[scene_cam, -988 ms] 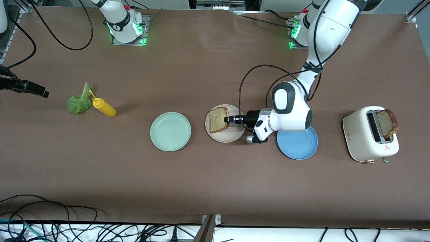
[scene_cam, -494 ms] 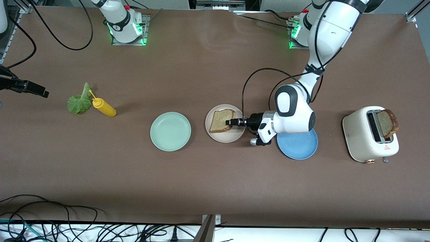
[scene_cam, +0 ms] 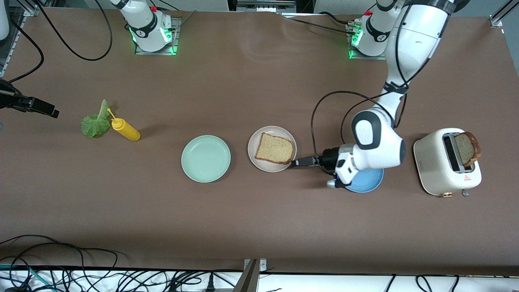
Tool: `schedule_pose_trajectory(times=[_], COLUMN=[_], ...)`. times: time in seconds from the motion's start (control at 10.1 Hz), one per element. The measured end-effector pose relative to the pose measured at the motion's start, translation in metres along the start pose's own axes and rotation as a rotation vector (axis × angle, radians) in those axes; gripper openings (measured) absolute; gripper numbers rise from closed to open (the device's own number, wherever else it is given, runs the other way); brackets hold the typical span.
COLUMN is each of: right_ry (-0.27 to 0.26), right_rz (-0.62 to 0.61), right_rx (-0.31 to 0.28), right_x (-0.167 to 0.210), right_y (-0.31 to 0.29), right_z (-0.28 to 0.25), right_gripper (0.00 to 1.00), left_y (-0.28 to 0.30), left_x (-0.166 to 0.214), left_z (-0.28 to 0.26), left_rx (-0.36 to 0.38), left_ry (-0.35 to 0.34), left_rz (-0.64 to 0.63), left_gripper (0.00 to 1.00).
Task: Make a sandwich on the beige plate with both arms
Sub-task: 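Raise the left gripper back while the right gripper reaches the lettuce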
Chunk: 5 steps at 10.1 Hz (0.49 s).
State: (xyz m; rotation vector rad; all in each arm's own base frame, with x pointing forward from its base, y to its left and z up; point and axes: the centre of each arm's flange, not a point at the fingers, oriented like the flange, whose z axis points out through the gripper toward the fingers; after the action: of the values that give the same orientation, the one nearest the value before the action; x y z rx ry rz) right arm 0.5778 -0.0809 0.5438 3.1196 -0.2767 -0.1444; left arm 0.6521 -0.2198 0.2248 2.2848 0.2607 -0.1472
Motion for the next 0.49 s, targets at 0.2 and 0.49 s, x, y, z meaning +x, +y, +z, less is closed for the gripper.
schedule_pose_trajectory(times=[0.2,0.49], right_ry=[-0.003,-0.046], right_rz=[0.0,-0.001], right_rx=[0.0,-0.004], right_x=[0.0,0.009], right_y=[0.0,-0.001], right_z=[0.001,0.024], right_gripper=[1.0,1.0], left_y=[-0.006,0.041], left_x=[0.014,-0.005], left_z=[-0.043,-0.13], left_rx=[-0.009,0.267], left_ry=[0.058,0.086], left_rz=[-0.001,0.29], left_gripper=[1.0,1.0])
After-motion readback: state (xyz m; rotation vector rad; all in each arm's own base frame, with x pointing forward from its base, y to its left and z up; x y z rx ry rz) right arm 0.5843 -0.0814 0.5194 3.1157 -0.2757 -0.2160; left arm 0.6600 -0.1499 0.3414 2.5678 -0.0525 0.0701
